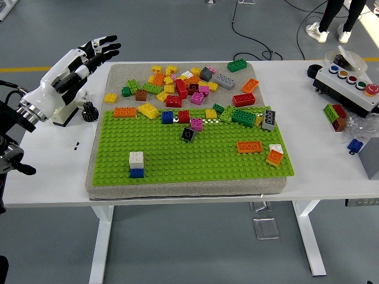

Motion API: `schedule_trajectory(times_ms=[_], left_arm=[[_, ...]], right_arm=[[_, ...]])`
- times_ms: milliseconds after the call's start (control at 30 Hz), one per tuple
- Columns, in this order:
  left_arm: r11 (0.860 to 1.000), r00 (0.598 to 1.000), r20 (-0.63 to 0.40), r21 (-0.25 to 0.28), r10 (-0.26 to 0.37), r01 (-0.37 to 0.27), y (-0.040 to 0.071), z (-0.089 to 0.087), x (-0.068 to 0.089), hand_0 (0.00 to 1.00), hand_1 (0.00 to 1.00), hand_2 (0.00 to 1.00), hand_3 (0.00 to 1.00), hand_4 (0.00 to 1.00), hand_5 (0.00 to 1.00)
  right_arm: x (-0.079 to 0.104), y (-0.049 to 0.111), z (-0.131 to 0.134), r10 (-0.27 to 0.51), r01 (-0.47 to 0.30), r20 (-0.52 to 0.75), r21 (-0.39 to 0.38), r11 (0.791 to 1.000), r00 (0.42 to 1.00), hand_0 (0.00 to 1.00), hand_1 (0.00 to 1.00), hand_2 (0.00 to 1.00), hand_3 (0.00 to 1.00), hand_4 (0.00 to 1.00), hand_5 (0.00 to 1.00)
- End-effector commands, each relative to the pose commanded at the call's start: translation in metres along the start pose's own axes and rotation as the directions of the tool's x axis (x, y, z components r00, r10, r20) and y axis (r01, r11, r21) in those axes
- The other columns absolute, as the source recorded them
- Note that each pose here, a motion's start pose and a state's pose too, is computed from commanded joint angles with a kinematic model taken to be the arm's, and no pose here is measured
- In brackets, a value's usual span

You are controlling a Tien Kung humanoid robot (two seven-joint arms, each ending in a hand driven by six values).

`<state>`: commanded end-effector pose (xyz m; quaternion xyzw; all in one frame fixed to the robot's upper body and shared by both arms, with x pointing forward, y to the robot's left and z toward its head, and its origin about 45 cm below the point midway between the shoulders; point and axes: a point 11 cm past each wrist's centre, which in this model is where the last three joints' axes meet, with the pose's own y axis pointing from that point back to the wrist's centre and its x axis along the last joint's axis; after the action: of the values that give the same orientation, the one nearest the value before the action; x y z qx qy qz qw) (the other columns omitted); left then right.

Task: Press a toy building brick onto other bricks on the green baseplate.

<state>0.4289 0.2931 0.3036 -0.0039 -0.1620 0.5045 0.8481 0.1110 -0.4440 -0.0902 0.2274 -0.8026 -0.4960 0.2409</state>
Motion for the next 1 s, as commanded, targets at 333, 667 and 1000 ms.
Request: schedule_trajectory(times_ms=[333, 667, 1000], left_arm=[[1.000, 1.000, 0.004, 0.012, -0.005, 0.005, 0.003, -0.005, 0.003, 0.998, 0.934, 0.920, 0.932, 0.998, 0.814], [0.999, 1.000, 0.007, 0.035, 0.000, 0.000, 0.005, -0.013, 0.007, 0.998, 0.925, 0.894, 0.909, 0.998, 0.790], [0.998, 1.000, -0.001, 0.058, -0.012, 0.012, 0.005, -0.021, 0.006, 0.981, 0.906, 0.877, 0.897, 0.998, 0.687]], right_arm=[[0.002, 0.000, 0.001, 0.019, -0.019, 0.033, 0.017, 1.000, 0.999, 0.739, 0.668, 0.716, 0.601, 0.913, 0.493], [0.006, -0.001, 0.003, 0.026, -0.027, 0.043, 0.018, 0.999, 0.999, 0.739, 0.668, 0.716, 0.602, 0.913, 0.493], [0.006, 0.000, 0.005, 0.029, -0.030, 0.043, 0.026, 0.999, 0.999, 0.739, 0.669, 0.716, 0.602, 0.913, 0.493]])
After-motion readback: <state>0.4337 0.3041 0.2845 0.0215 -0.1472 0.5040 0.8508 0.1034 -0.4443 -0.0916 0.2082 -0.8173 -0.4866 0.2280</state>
